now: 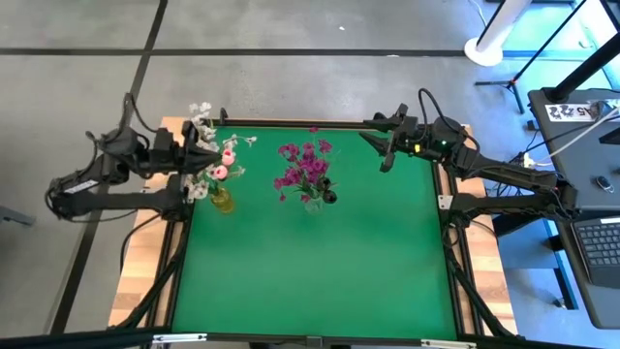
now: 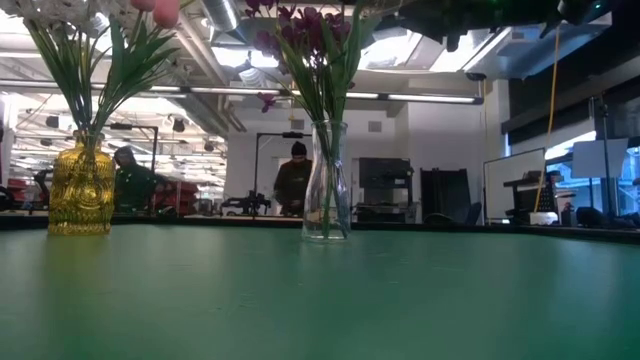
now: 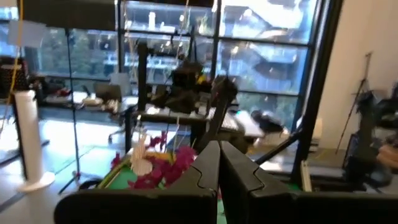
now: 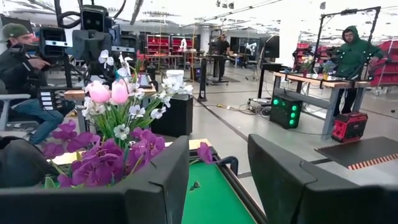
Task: Sort flowers into vase by color
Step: Return to Home Position
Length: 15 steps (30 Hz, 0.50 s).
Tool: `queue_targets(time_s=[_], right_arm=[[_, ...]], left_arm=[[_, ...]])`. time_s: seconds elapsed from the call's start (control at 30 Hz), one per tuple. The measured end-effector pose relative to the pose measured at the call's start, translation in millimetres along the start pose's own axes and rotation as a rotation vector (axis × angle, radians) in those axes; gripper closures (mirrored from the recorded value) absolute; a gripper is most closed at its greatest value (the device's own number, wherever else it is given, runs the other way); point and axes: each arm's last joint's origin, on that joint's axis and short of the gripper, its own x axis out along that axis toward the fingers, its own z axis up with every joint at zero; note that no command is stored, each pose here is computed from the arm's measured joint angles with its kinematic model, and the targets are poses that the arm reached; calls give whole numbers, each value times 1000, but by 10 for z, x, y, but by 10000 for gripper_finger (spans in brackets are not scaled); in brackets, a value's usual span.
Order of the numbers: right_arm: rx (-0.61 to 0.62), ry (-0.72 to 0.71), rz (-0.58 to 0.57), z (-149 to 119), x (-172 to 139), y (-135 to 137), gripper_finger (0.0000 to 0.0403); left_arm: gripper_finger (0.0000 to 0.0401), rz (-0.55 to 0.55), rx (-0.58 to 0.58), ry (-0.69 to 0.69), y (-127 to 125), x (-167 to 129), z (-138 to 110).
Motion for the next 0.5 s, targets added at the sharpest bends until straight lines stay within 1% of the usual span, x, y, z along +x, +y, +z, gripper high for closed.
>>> queue_targets(time_s=[0.07, 0.23, 0.37, 0.43, 0.5], right_arm=[[2, 0, 0, 0, 0, 1, 240], [6, 11, 0, -11, 0, 2, 240], [9, 15, 0, -15, 1, 2, 240], [13, 16, 0, -16, 1, 2, 240], [24, 16, 0, -16, 1, 2, 240]], left_arm=[[401, 7, 10, 31, -23, 80, -36], [401, -48, 26, 59, -183, 330, -90], [401, -98, 88, 91, -427, 527, -176], [401, -92, 132, 112, -559, 572, -206], [401, -77, 150, 118, -684, 586, -212]])
